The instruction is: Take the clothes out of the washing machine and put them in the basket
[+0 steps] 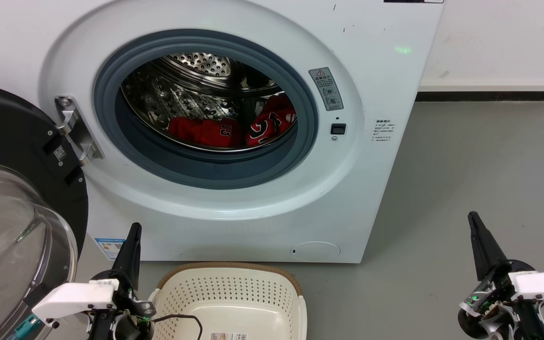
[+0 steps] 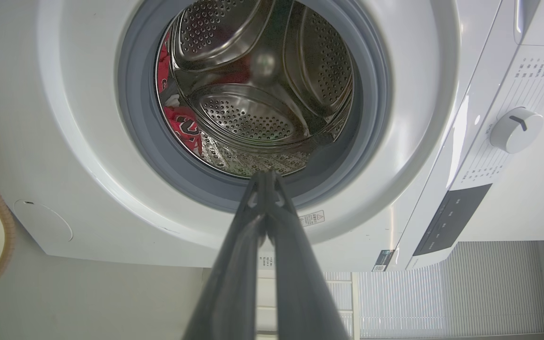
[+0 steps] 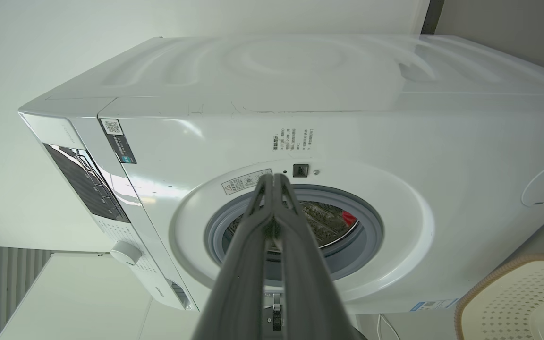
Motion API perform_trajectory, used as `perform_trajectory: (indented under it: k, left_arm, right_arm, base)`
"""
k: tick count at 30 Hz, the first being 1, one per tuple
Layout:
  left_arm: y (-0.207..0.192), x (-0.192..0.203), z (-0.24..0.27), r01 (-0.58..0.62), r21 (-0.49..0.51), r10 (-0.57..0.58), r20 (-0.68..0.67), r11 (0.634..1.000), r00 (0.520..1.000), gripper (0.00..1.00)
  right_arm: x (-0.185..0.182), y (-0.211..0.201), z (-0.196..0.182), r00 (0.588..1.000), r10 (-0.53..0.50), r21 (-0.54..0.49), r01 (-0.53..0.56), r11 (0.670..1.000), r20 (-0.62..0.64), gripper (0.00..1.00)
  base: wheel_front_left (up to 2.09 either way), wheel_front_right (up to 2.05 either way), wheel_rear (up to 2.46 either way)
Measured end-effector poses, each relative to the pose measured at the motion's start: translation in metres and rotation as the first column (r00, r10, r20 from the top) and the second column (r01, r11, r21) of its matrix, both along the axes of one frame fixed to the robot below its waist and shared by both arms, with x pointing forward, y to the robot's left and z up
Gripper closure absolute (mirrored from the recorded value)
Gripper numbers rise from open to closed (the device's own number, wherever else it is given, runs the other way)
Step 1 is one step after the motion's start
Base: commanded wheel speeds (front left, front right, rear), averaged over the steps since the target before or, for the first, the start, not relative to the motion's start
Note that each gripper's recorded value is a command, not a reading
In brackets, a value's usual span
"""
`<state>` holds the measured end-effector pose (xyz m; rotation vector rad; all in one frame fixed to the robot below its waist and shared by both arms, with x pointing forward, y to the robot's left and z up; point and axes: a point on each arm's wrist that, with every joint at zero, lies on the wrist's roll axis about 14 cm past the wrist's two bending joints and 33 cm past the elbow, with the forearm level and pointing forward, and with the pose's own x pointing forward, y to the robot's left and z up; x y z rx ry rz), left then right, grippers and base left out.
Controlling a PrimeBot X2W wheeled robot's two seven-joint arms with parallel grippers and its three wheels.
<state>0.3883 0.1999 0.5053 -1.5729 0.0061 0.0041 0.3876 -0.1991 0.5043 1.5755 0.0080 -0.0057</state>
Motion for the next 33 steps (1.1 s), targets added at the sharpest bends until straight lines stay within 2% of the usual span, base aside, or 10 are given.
perform_trajectory:
  k: [7,8,14,23,29,33]
  left_arm:
    - [0.0,0.0,0.0,0.0,0.0,0.0,0.0,1.0,1.0,1.0]
    - [0.0,0.0,0.0,0.0,0.0,0.0,0.0,1.0,1.0,0.0]
    - [-0.001,-0.013,-0.027,-0.006,-0.005,0.005,-0.081,1.0,0.997,0.0]
    - [0.006,-0.013,-0.024,-0.046,0.035,0.049,-0.07,0.998,0.996,0.0]
    - [0.015,-0.015,-0.027,-0.081,0.085,0.088,-0.08,0.993,0.993,0.0]
    - [0.025,-0.017,-0.027,-0.108,0.153,0.121,-0.079,0.982,0.989,0.0]
  right_arm:
    - [0.0,0.0,0.0,1.0,0.0,0.0,0.0,1.0,0.0,1.0]
    - [0.0,0.0,0.0,1.0,0.0,0.0,0.0,1.0,0.0,0.0]
    - [-0.013,0.0,-0.027,0.997,-0.01,0.007,0.011,1.0,-0.081,0.0]
    - [-0.013,-0.004,-0.025,0.996,-0.044,-0.04,0.041,0.998,-0.075,0.0]
    - [-0.015,-0.013,-0.024,0.994,-0.079,-0.137,0.068,0.988,-0.075,0.0]
    - [-0.014,-0.017,-0.021,0.993,-0.095,-0.219,0.078,0.973,-0.066,0.0]
  base:
    - [0.0,0.0,0.0]
    - [0.0,0.0,0.0]
    - [0.0,0.0,0.0]
    - [0.0,0.0,0.0]
    - [0.0,0.0,0.0]
    - [0.0,0.0,0.0]
